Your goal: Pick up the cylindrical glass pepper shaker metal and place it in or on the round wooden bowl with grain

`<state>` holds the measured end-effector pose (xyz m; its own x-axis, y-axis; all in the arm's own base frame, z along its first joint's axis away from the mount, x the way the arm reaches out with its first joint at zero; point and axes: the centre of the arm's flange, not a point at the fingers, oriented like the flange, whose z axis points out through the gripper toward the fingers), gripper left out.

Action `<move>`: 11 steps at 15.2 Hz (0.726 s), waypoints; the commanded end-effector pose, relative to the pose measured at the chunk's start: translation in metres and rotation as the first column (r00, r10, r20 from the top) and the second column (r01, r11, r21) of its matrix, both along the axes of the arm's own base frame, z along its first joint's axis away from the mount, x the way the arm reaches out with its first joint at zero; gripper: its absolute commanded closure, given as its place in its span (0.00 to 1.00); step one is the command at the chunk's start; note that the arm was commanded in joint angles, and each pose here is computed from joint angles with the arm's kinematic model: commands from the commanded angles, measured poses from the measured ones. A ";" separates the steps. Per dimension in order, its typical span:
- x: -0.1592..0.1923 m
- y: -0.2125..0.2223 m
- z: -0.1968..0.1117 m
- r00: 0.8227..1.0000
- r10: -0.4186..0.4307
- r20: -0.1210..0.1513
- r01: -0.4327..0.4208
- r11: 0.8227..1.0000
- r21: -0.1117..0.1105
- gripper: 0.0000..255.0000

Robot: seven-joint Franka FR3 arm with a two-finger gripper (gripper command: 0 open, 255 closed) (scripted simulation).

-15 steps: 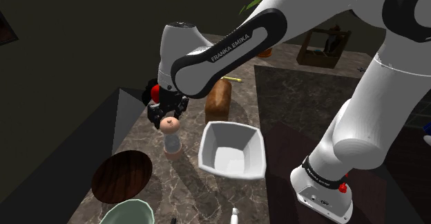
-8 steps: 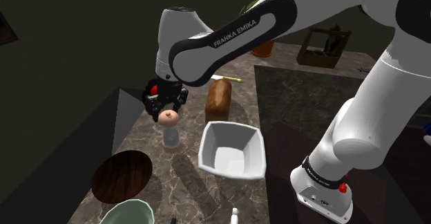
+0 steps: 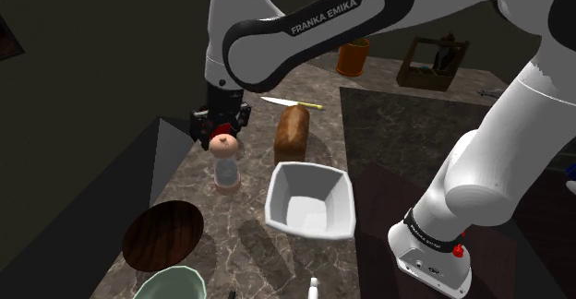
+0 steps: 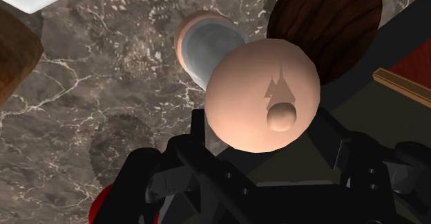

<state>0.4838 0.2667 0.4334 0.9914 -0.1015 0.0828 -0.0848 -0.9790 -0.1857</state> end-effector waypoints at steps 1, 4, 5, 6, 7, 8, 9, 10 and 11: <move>-0.001 0.000 0.010 1.000 0.000 0.000 0.000 1.000 0.000 1.00; -0.001 0.000 0.026 1.000 0.000 0.000 0.000 1.000 0.000 1.00; -0.001 0.000 0.032 1.000 0.000 0.000 0.000 1.000 0.000 1.00; -0.001 0.000 0.037 1.000 0.000 0.000 0.000 1.000 0.000 1.00; -0.001 0.000 0.042 1.000 0.000 0.000 0.000 1.000 0.000 1.00; 0.001 0.012 0.047 1.000 0.000 0.000 0.000 1.000 0.000 1.00; 0.003 0.024 0.051 1.000 0.000 0.000 0.000 1.000 0.000 1.00; 0.005 0.036 0.056 1.000 0.000 0.000 0.000 1.000 0.000 1.00; 0.006 0.049 0.061 1.000 0.000 0.000 0.000 1.000 0.000 1.00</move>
<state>0.4863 0.3039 0.4876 0.9916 -0.0994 0.0825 -0.0828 -0.9792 -0.1852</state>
